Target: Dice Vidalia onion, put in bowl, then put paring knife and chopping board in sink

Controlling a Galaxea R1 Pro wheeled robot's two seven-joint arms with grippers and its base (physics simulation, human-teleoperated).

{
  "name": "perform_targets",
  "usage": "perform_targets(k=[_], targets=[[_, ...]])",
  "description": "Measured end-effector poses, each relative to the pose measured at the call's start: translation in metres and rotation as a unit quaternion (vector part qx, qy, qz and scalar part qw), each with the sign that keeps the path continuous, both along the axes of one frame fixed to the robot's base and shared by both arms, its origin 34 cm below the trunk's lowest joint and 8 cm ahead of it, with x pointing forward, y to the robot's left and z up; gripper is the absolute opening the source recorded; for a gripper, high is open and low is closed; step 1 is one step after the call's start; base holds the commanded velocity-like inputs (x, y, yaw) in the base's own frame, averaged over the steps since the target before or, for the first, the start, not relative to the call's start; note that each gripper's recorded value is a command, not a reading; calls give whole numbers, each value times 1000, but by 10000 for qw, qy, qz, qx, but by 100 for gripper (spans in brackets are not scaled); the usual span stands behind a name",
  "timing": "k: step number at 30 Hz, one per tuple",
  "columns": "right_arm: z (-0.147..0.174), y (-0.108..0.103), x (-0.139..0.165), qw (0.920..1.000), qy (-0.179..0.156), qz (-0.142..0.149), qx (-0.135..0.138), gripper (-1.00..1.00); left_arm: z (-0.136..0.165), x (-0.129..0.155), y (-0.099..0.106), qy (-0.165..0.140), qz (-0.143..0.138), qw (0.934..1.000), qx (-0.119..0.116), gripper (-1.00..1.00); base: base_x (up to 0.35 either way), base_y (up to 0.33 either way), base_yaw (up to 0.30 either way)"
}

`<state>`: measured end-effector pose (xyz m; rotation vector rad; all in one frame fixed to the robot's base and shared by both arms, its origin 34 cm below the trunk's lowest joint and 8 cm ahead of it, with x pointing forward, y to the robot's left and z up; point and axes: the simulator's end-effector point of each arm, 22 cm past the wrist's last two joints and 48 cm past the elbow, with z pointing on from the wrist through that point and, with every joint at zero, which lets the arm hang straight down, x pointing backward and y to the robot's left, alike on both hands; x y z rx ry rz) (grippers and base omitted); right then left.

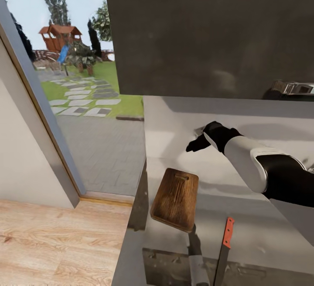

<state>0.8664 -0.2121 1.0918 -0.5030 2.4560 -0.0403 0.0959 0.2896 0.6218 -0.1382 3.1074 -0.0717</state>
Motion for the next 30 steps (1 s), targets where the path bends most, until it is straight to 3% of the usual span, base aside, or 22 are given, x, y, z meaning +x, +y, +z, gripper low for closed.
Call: perform_targets(k=[24,30], targets=[[-28,3,2,9998,180,20,5,100,1,-13,0,171,0,9999,0,100,0,0,0],[-24,5,7,10000,33,87,21,100,1,-13,0,175,0,9998,0,100,0,0,0]])
